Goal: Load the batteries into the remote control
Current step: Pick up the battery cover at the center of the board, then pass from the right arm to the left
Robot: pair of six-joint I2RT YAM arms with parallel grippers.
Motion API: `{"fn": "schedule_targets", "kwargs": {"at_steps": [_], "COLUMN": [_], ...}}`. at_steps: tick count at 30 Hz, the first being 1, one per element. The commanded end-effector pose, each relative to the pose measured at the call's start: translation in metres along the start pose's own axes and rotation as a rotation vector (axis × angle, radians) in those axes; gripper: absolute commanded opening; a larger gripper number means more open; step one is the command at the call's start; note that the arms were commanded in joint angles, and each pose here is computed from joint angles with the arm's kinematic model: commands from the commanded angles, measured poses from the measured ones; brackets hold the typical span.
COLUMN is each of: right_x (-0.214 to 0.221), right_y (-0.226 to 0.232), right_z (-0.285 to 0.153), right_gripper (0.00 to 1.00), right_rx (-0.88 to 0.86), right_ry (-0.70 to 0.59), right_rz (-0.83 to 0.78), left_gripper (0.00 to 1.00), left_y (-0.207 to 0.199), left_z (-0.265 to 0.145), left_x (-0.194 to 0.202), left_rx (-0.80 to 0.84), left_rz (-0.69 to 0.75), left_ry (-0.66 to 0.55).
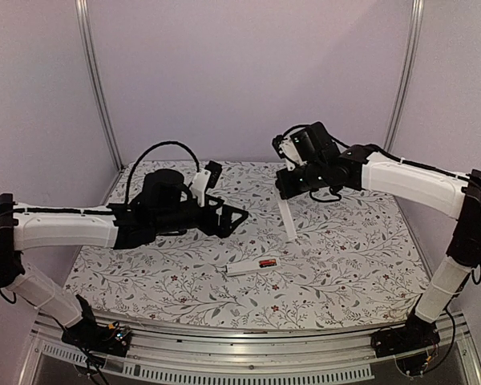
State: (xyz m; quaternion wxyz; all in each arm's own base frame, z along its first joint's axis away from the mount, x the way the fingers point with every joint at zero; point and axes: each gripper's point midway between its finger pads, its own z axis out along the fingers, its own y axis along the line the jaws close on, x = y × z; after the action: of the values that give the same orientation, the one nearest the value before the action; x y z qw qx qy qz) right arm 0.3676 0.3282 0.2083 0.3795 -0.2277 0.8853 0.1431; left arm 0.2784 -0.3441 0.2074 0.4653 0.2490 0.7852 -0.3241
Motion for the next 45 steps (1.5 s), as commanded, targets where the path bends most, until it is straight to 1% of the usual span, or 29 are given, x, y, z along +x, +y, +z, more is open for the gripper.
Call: {"fn": "schedule_targets", "kwargs": {"at_steps": [1,4,10,13,14,20,23,28,33,36,40,41,42,43,45], "right_x": [-0.055,-0.065,-0.070,-0.070,-0.070,-0.072,-0.073,-0.073,-0.074,-0.076,-0.078,-0.080,-0.081,-0.082,-0.082], "right_y": [0.033,0.045,0.060,0.066,0.067,0.071,0.072,0.075,0.079,0.082,0.092,0.094,0.096,0.098,0.106], "right_z": [-0.044,-0.056,-0.064,-0.065,-0.067,-0.076,-0.077,-0.079,-0.083,-0.087,-0.098,-0.106,-0.112,-0.122,-0.152], "right_gripper": [0.00,0.00,0.00,0.00,0.00,0.00,0.00,0.00,0.00,0.00,0.00,0.06,0.15,0.24,0.47], "right_rx": [-0.047,-0.069,-0.115,-0.126,-0.131,-0.145,-0.153,-0.165,-0.194,-0.215,-0.282,-0.303,-0.320,-0.344,-0.419], "right_ry": [-0.215,-0.267,-0.291,-0.293,-0.296,-0.312,-0.315,-0.320,-0.327,-0.336,-0.362,-0.380,-0.396,-0.417,-0.475], "right_rz": [0.076,0.083,0.079,0.072,0.071,0.066,0.066,0.063,0.061,0.062,0.020,0.002,-0.029,-0.061,-0.195], "left_gripper": [0.99,0.99,0.97,0.95,0.92,0.71,0.57,0.31,0.15,0.01,0.00,0.00,0.00,0.00,0.00], "left_y": [-0.035,-0.042,-0.057,-0.058,-0.057,-0.054,-0.051,-0.050,-0.053,-0.054,-0.056,-0.058,-0.059,-0.062,-0.069], "left_z": [0.029,0.042,0.054,0.061,0.063,0.068,0.070,0.070,0.068,0.067,0.062,0.058,0.053,0.047,0.032], "left_x": [-0.041,-0.044,-0.048,-0.048,-0.046,-0.050,-0.050,-0.051,-0.055,-0.056,-0.059,-0.060,-0.063,-0.065,-0.072], "left_rx": [0.157,0.188,0.260,0.260,0.251,0.230,0.219,0.217,0.230,0.236,0.246,0.251,0.259,0.268,0.295], "left_rz": [-0.085,-0.098,-0.103,-0.099,-0.103,-0.099,-0.103,-0.115,-0.118,-0.117,-0.103,-0.094,-0.079,-0.059,0.005], "left_ry": [-0.122,-0.123,-0.136,-0.126,-0.118,-0.130,-0.133,-0.137,-0.151,-0.153,-0.161,-0.165,-0.173,-0.182,-0.211]}}
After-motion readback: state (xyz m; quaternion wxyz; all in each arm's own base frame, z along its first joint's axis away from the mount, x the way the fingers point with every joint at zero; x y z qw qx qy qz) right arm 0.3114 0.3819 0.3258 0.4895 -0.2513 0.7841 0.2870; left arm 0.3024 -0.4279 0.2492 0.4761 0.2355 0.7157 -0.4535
